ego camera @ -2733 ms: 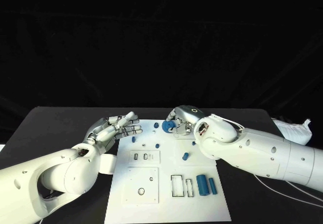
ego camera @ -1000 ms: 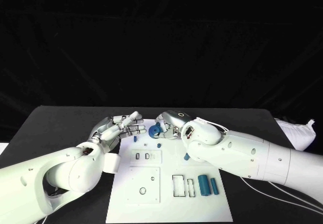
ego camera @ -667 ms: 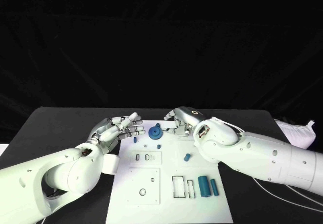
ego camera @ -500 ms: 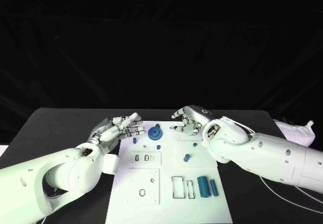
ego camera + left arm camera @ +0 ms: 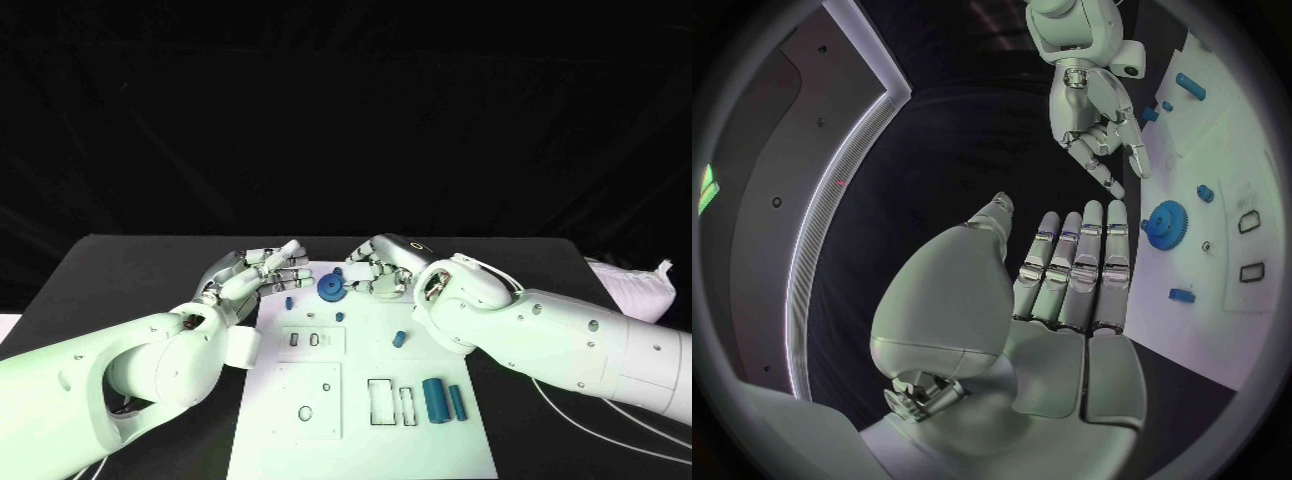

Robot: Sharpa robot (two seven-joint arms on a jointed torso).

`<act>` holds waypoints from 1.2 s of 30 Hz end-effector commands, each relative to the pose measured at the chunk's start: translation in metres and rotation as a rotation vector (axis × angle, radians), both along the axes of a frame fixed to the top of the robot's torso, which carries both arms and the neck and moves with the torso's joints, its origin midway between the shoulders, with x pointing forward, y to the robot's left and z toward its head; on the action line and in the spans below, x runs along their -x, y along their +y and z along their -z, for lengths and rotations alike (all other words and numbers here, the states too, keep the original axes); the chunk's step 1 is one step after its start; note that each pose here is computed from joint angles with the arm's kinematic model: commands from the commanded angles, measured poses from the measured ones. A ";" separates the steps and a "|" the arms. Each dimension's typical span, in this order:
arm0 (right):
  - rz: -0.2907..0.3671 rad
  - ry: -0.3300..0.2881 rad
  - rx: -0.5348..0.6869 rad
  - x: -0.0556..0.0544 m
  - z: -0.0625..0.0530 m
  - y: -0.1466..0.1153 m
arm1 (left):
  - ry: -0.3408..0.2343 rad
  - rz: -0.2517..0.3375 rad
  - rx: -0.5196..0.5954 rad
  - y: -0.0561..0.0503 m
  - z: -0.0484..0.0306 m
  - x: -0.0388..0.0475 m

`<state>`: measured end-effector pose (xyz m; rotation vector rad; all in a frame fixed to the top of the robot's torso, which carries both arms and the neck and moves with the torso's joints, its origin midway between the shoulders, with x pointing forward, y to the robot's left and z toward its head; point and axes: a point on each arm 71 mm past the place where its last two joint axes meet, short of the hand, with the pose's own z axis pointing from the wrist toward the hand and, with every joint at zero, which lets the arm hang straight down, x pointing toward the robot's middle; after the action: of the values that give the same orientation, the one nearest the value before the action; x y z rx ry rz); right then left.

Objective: Assemble the parts on the task board

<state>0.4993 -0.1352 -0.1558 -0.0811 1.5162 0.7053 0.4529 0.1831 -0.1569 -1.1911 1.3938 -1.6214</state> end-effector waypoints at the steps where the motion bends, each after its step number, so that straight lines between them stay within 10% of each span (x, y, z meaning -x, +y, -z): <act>1: -0.018 0.043 0.067 -0.001 0.009 0.008 | -0.012 0.020 0.009 -0.002 -0.0014 0.0004; 36: 0.041 0.024 0.120 -0.006 0.024 0.032 | -0.018 0.023 0.014 0.000 -0.0016 -0.0005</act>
<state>0.5051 -0.1000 -0.1813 -0.1453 1.6161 0.6011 0.4540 0.1848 -0.1574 -1.1900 1.3919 -1.6234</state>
